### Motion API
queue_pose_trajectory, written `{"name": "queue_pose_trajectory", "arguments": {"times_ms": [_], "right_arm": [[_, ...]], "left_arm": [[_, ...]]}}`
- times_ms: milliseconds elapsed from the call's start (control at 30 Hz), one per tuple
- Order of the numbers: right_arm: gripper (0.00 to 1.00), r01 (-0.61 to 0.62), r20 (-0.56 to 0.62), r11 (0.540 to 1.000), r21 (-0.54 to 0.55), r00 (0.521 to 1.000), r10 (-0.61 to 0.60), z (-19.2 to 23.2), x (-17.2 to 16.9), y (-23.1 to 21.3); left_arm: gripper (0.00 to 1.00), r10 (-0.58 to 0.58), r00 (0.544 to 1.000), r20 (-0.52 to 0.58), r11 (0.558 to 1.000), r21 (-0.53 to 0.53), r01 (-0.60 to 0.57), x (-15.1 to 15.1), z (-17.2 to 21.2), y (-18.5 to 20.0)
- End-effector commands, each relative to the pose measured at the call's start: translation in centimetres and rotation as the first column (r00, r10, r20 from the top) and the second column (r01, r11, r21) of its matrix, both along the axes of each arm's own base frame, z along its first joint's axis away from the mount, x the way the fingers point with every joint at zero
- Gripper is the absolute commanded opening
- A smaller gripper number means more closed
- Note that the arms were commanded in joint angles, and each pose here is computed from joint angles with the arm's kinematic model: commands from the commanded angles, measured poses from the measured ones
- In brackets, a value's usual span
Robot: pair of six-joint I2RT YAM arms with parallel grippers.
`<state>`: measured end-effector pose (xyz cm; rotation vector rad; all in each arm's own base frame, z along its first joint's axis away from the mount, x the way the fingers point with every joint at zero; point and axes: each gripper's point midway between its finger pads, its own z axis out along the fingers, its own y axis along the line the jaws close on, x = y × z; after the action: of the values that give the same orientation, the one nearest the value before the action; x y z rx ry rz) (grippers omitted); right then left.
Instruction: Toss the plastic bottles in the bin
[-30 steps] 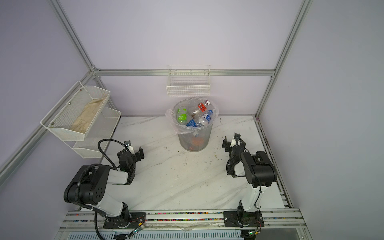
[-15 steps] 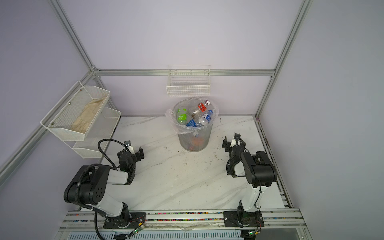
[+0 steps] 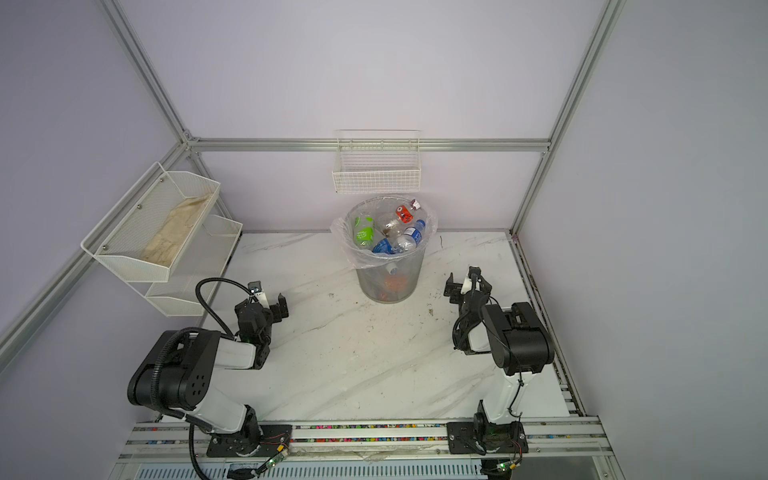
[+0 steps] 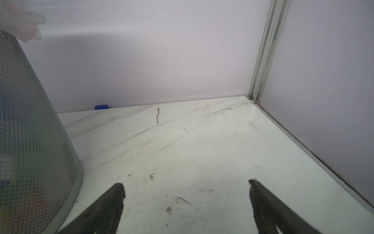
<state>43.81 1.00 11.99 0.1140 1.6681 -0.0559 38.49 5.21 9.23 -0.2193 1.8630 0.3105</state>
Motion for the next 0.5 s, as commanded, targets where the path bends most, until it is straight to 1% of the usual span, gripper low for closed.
{"name": "queue_pose_trajectory", "arguments": {"times_ms": [0, 467], "right_arm": [[0.97, -0.010, 0.042, 1.000, -0.008, 0.999, 0.010, 1.51, -0.02, 0.28], [0.98, -0.011, 0.043, 1.000, -0.007, 0.999, 0.011, 1.56, -0.06, 0.29]], "left_arm": [[1.00, -0.008, 0.997, 0.078, 1.000, -0.007, 0.009, 1.02, 2.29, -0.25], [1.00, -0.008, 0.997, 0.078, 1.000, -0.007, 0.009, 1.04, 2.31, -0.24]]}}
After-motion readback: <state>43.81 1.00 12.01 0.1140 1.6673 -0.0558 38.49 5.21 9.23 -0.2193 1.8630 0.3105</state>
